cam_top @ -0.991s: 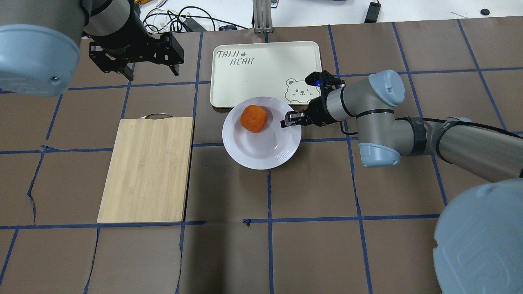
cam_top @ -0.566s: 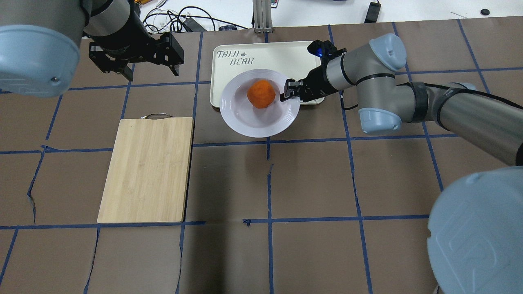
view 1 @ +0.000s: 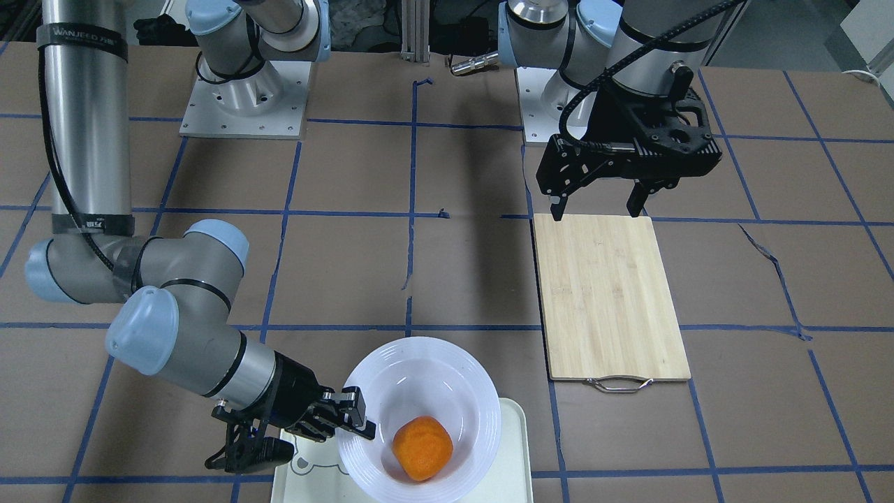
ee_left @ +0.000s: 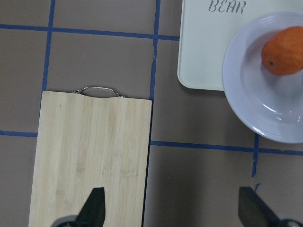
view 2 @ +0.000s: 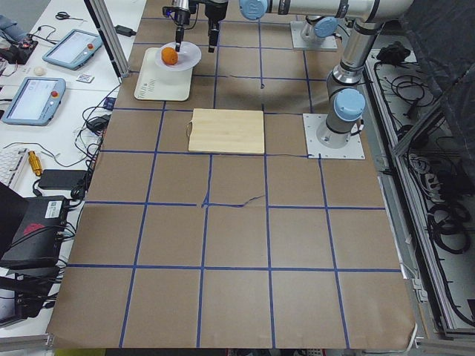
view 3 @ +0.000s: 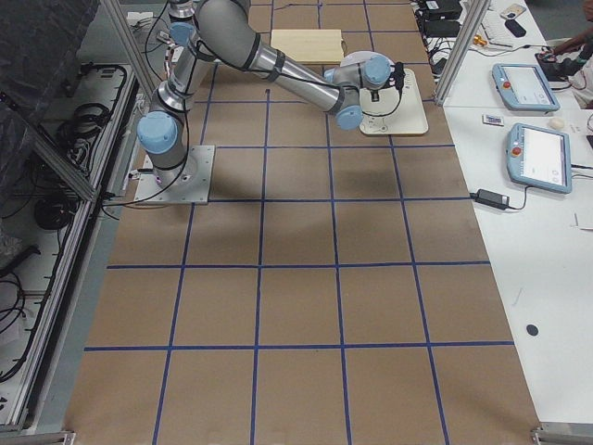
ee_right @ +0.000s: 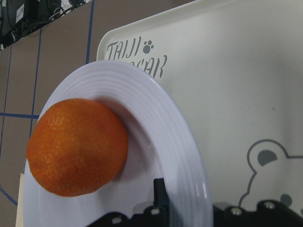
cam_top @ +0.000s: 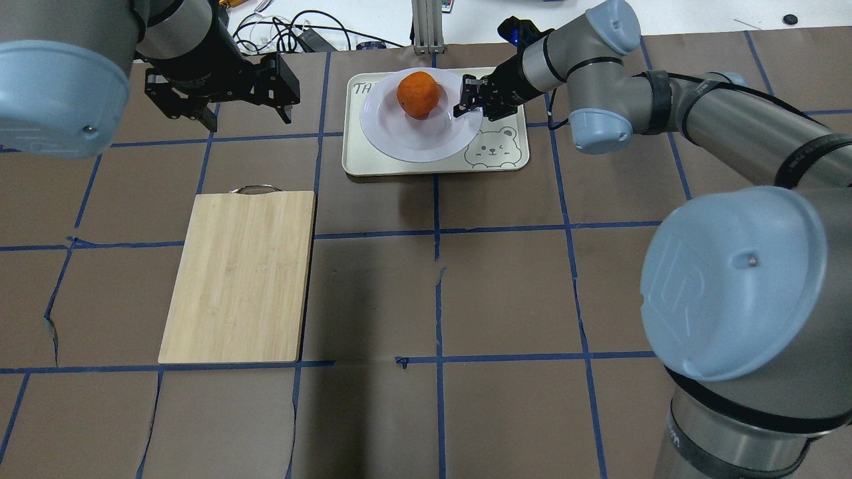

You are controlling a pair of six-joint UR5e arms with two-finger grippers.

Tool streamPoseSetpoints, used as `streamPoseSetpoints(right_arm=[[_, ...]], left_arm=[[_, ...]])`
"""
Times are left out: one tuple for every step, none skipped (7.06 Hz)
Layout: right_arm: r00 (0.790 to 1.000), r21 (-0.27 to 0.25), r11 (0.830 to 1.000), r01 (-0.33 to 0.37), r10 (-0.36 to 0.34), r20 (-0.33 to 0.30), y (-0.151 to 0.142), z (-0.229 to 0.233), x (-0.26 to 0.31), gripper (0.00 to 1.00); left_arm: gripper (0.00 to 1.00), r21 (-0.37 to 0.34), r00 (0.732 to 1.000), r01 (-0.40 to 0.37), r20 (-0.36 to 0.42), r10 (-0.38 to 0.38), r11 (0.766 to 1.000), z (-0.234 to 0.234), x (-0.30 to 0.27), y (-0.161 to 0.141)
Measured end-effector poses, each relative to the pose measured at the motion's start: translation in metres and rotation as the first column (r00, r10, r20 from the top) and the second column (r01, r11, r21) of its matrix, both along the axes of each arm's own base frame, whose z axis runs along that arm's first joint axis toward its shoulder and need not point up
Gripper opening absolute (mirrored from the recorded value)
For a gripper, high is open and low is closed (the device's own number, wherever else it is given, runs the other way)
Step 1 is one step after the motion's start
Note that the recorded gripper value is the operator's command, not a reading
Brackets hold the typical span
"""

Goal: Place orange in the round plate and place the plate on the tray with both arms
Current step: 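Settle the bowl on the tray and open the right gripper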

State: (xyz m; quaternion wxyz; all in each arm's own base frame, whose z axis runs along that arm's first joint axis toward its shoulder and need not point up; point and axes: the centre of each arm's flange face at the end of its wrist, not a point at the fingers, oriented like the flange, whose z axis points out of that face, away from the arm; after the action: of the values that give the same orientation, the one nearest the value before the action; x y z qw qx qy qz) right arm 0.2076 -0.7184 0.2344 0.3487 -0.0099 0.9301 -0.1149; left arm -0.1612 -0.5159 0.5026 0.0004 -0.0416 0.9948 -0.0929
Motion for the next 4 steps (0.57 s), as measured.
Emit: streamPoseSetpoints(right_arm=[[1.0, -0.001, 1.0, 0.002, -0.002, 0.0, -0.013, -0.009, 0.0, 0.0], [1.0, 0.0, 1.0, 0.003, -0.003, -0.003, -0.024, -0.02, -0.001, 0.0], [1.0, -0.002, 1.0, 0.005, -0.005, -0.008, -0.034, -0.03, -0.001, 0.0], [1.0, 0.0, 1.0, 0.006, -0.006, -0.012, -0.043, -0.042, -0.002, 0.0]], left_arm=[[1.0, 0.0, 1.0, 0.0, 0.0, 0.0, 1.0, 0.0, 0.0, 0.0], [1.0, 0.0, 1.0, 0.001, 0.0, -0.001, 1.0, 0.0, 0.0, 0.0], [1.0, 0.0, 1.0, 0.001, 0.0, -0.001, 1.0, 0.0, 0.0, 0.0], [1.0, 0.0, 1.0, 0.0, 0.0, 0.0, 1.0, 0.0, 0.0, 0.0]])
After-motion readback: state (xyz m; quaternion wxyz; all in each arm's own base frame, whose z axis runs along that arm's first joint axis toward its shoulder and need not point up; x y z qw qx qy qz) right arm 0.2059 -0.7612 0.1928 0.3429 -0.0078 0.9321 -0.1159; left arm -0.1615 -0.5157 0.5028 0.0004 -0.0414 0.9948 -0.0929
